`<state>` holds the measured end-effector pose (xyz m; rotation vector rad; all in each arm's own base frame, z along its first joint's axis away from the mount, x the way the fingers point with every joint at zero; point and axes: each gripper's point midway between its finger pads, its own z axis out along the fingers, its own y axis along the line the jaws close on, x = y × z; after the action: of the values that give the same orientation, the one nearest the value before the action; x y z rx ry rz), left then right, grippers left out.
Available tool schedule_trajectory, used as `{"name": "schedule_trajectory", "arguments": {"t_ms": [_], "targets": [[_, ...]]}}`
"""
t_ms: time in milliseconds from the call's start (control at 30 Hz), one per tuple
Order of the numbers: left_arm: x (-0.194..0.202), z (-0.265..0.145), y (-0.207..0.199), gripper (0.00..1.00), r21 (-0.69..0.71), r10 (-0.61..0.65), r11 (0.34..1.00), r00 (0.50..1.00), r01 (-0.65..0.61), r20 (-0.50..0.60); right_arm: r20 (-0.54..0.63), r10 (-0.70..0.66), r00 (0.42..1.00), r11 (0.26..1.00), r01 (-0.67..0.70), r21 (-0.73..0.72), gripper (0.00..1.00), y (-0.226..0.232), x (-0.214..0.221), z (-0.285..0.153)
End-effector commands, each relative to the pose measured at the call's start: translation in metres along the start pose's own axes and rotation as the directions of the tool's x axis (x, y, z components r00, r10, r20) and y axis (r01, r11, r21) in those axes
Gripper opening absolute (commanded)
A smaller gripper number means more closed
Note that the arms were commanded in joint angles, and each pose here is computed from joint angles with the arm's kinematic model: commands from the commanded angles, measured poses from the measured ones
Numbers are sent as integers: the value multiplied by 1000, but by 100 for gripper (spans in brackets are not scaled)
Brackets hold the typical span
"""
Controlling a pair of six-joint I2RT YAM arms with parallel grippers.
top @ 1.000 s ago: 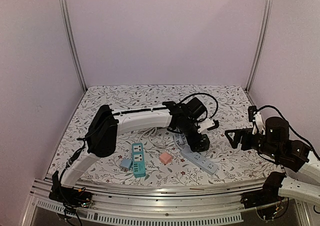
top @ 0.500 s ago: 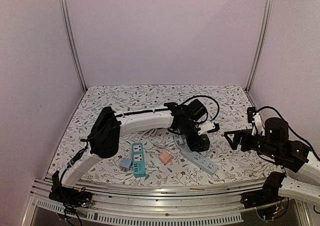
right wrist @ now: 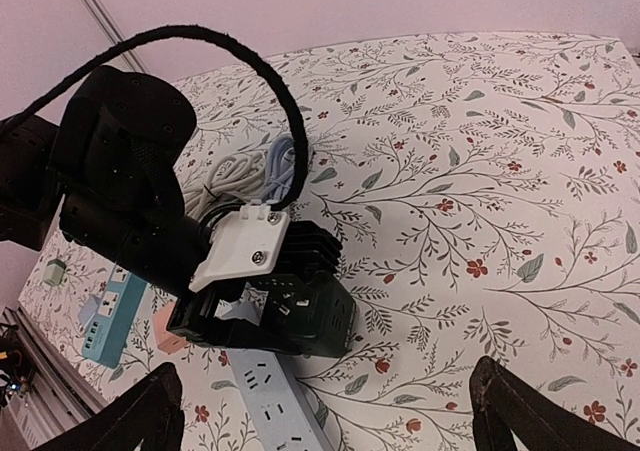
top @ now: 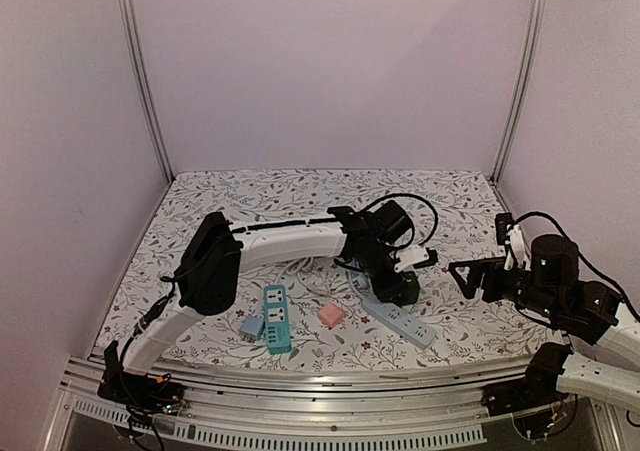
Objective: Insert the plug
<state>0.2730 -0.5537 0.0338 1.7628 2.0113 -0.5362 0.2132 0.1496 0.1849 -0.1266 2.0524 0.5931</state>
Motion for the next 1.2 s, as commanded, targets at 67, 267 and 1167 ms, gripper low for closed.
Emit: {"name": "schedule_trajectory", "arguments": {"t_ms": [67, 267, 1167], "targets": [[-44, -68, -6, 0, 21, -40, 999, 981, 36, 190, 63, 13, 998, 1000, -12, -20, 99, 6, -17, -4], [-75, -134, -15, 0, 94, -134, 990, 920, 107, 367, 143, -59, 988, 995, 69, -68, 99, 22, -42, -10], [-106, -312, -55, 0, 572, -593, 793, 479, 208, 647, 690, -498, 524, 543, 810, -224, 99, 145, -84, -17]]}}
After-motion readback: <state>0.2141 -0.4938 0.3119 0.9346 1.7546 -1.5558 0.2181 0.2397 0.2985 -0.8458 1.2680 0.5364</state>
